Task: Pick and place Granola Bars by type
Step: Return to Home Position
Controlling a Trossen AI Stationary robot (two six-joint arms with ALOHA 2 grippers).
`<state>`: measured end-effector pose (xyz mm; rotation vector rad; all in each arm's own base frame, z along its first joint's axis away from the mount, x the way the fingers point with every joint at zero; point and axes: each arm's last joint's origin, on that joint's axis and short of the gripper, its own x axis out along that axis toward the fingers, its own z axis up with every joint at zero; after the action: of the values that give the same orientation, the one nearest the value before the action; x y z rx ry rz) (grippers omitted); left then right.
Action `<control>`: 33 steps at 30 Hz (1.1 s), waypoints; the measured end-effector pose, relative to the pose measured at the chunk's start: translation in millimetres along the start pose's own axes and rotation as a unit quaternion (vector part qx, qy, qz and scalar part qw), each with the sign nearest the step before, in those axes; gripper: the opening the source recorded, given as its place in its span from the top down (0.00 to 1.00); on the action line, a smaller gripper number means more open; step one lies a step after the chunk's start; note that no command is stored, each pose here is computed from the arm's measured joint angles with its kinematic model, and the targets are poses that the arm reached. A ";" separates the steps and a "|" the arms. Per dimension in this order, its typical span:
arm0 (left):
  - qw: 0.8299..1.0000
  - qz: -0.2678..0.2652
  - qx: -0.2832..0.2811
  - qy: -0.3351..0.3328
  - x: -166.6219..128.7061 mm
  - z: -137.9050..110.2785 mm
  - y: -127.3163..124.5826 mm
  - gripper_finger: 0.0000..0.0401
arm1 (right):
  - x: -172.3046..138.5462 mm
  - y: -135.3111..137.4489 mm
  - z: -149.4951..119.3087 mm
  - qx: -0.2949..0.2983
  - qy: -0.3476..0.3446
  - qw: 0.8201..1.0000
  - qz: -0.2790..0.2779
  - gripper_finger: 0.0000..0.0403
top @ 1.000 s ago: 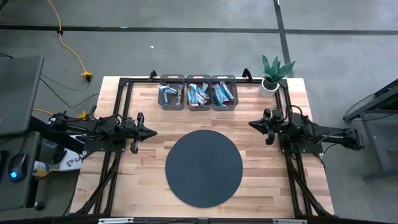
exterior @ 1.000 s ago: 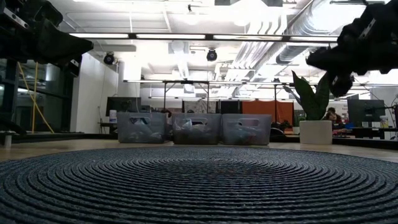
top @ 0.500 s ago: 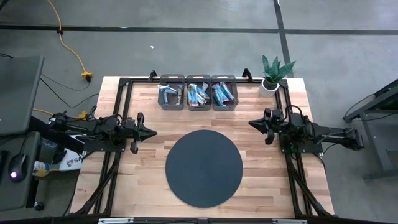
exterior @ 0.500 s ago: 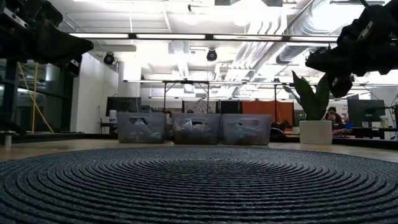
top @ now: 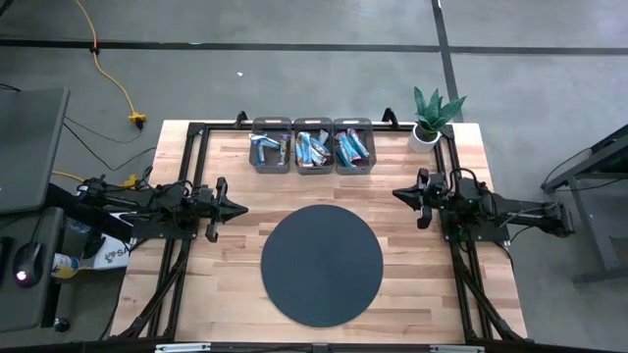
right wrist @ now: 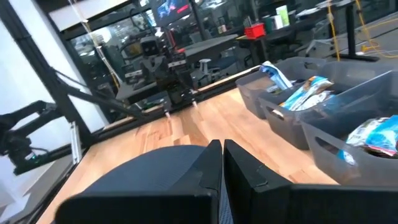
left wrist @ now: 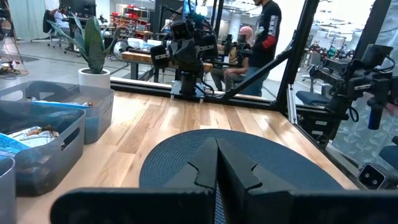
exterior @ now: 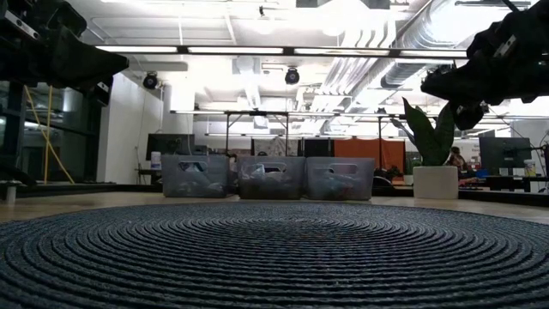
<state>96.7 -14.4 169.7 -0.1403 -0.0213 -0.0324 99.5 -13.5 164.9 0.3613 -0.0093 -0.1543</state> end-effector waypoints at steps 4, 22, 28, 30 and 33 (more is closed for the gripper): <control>1.000 0.000 0.000 0.000 0.0 0.0 0.0 1.00 | 0.0 -0.1 0.1 -0.002 -0.001 1.000 -0.001 1.00; 1.000 0.000 0.000 0.000 0.0 0.0 0.0 1.00 | 0.0 -0.2 0.3 -0.001 -0.002 1.000 -0.004 1.00; 1.000 0.000 0.000 0.000 0.0 -0.1 0.0 1.00 | 0.0 -0.2 0.3 -0.001 -0.002 1.000 -0.004 1.00; 1.000 0.000 0.000 0.000 0.0 -0.1 0.0 1.00 | 0.0 -0.2 0.3 -0.001 -0.002 1.000 -0.004 1.00; 1.000 0.000 0.000 0.000 0.0 0.0 0.0 1.00 | 0.0 -0.2 0.3 -0.001 -0.002 1.000 -0.004 1.00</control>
<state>96.7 -14.4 169.7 -0.1403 -0.0212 -0.0324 99.4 -13.8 165.1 0.3580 -0.0125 -0.1626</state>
